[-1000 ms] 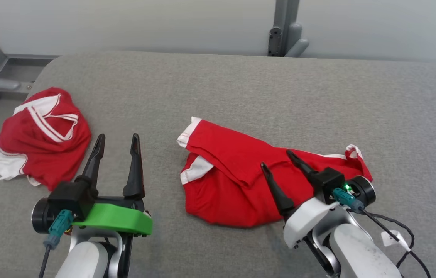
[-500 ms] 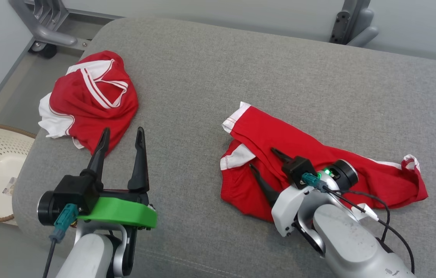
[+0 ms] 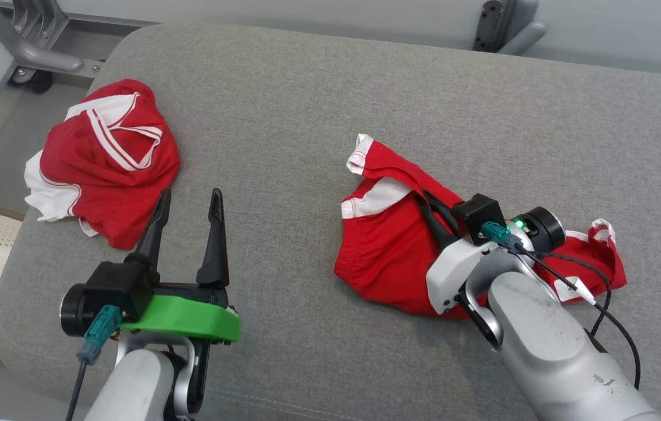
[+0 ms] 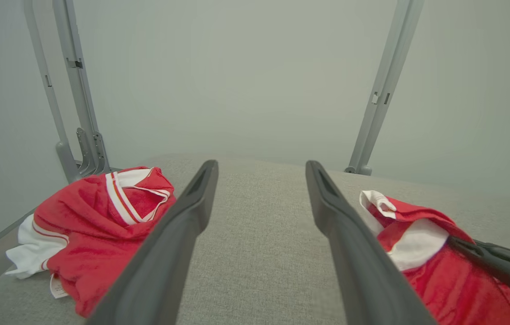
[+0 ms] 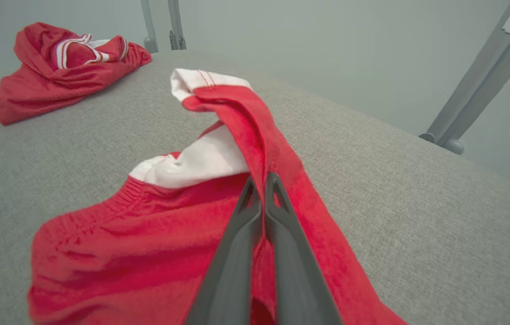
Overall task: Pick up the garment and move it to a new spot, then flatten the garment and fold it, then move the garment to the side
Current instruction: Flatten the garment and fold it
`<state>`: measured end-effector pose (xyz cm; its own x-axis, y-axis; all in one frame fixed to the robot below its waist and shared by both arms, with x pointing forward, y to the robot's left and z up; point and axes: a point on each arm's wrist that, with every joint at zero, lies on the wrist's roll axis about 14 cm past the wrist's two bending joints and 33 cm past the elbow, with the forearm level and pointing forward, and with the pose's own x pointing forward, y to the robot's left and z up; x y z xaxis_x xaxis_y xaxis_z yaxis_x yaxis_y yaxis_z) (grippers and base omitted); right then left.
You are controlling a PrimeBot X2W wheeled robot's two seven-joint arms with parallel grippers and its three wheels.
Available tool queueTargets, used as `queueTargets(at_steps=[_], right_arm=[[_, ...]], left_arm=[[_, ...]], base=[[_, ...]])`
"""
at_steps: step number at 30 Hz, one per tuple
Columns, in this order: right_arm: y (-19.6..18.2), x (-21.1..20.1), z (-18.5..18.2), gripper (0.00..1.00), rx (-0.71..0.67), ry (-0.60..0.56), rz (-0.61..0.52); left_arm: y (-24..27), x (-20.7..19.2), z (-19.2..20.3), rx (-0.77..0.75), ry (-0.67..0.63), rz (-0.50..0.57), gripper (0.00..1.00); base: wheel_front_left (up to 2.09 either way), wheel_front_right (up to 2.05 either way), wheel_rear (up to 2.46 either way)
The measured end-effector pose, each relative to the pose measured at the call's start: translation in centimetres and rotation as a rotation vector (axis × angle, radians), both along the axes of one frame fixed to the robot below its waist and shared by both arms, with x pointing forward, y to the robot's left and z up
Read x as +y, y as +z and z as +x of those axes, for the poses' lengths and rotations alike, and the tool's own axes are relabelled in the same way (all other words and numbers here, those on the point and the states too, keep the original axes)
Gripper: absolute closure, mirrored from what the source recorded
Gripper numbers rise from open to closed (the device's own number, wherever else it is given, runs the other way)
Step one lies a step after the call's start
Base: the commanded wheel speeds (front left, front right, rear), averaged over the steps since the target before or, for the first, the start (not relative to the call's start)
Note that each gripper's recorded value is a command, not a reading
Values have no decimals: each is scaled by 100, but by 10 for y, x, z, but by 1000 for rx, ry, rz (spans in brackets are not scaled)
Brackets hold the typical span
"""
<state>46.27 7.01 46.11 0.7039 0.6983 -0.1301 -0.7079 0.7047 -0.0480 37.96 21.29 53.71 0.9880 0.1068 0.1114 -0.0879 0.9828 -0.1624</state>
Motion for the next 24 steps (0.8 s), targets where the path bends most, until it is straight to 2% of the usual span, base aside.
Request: queueTargets(at_steps=[8, 12, 17, 24], right_arm=[[34, -30, 10, 100, -31, -111, 146], [21, -60, -1, 100, 27, -190, 166], [-7, -111, -15, 100, 128, -347, 187], [-23, -150, -19, 100, 183, -481, 212]], left_arm=[[0, -14, 11, -6, -49, 0, 0], [0, -26, 18, -7, -88, 1, 0], [0, -42, 27, -4, -139, 0, 0], [-3, -58, 36, 7, -192, 4, 0]], base=[[0, 0, 0], [0, 0, 0], [0, 0, 0], [0, 0, 0]])
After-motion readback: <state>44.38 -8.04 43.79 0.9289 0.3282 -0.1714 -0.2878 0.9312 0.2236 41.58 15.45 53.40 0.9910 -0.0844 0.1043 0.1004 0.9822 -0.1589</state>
